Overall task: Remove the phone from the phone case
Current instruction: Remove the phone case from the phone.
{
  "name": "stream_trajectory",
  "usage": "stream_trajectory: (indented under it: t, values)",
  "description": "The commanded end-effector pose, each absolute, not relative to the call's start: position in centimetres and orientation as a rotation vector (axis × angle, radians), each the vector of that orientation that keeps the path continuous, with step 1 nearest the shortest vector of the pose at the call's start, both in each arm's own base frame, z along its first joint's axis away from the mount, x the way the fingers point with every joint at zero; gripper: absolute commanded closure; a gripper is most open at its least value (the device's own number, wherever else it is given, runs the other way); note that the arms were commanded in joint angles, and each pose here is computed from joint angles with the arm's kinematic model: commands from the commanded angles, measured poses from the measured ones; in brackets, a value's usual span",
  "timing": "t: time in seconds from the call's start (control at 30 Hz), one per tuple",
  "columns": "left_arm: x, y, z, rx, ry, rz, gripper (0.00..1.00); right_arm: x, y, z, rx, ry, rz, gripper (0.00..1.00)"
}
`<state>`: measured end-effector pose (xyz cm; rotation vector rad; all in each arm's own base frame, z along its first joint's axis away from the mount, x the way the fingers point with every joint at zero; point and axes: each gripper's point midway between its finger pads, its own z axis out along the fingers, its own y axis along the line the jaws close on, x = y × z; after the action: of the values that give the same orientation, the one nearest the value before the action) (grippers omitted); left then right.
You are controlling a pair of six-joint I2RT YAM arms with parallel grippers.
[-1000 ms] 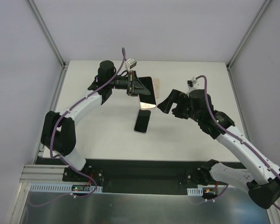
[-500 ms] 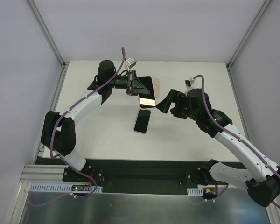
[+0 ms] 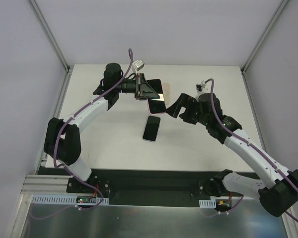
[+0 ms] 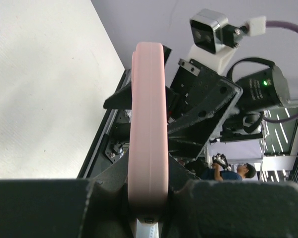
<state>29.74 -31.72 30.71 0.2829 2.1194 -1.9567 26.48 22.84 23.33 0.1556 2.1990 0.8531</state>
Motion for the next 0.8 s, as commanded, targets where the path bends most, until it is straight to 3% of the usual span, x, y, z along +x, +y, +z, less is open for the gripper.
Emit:
stream_trajectory:
  t: [0.0,0.37,0.6,0.77]
  values:
    - [26.6,-32.5,35.5,0.481,2.016,-2.049,1.0,28.0,25.5,24.6,0.137,2.063,1.179,0.01]
    - [26.5,-33.0,35.1,0.46,2.027,-2.098,1.0,27.1,29.4,26.6,0.116,1.92,1.656,0.01]
    - [26.4,-33.2,34.3,0.447,2.045,-2.102,1.0,26.6,30.2,32.8,0.047,1.6,1.935,0.02]
    - [26.3,-33.2,33.7,0.441,2.053,-2.103,1.0,27.0,31.6,33.1,0.019,1.6,1.967,0.05]
